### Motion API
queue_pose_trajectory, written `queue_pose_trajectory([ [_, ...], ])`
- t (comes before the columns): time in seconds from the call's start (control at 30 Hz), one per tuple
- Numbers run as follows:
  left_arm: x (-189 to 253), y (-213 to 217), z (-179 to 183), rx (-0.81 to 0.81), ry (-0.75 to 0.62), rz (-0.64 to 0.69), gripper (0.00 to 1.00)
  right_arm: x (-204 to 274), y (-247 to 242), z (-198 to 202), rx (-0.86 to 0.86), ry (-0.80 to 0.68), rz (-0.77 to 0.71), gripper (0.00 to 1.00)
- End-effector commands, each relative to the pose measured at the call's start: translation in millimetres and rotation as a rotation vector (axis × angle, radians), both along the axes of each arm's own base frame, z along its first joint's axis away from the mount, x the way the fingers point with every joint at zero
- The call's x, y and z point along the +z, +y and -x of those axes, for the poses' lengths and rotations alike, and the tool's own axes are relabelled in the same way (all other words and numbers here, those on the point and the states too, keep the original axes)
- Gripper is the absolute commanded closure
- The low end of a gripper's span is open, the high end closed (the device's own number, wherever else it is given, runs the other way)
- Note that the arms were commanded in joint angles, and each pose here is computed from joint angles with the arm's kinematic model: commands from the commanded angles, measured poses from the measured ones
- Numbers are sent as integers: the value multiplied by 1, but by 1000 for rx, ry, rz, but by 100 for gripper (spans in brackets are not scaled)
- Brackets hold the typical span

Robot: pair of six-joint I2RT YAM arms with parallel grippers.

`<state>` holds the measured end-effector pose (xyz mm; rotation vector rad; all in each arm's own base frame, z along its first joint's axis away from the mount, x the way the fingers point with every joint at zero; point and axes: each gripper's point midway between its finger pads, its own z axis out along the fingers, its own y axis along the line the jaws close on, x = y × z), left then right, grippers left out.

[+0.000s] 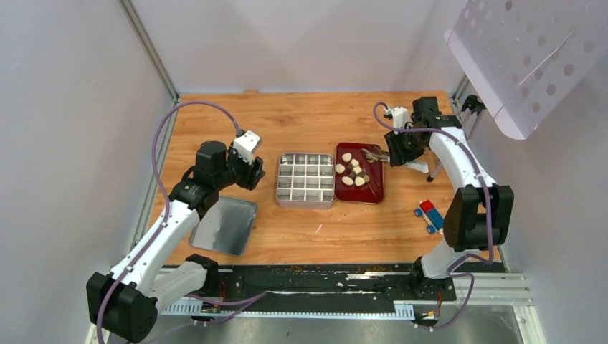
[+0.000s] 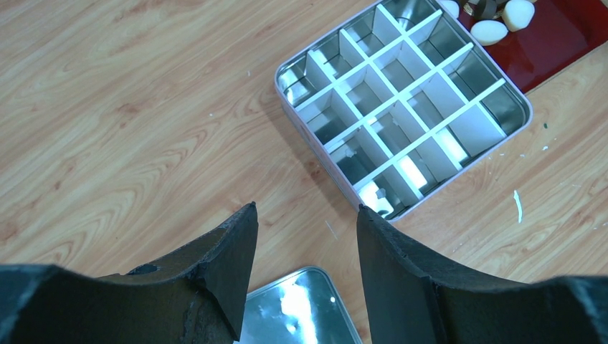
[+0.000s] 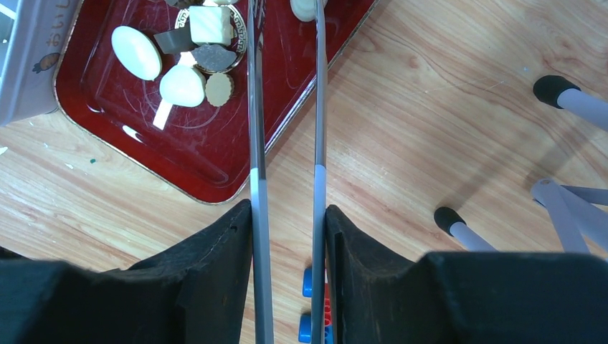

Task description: Pack the chocolate

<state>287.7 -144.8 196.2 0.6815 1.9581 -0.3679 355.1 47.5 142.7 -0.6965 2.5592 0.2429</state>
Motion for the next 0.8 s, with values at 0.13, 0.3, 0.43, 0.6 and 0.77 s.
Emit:
queue_pose_trajectory([
  [0.13,12,2,-3,14,-38,34,38,-2,-4,-13,-29,-28,21,61],
  [0.3,12,1,-3,12,-34,36,39,14,0,-19,-37,-67,0,62],
  [0.43,10,1,-3,12,-30,38,38,19,-2,-20,-42,-75,4,63],
  [0.6,10,0,-2,10,-27,45,38,7,-3,-13,-40,-44,13,61],
  [0.77,9,1,-2,12,-26,42,38,14,-3,-20,-43,-71,13,62],
])
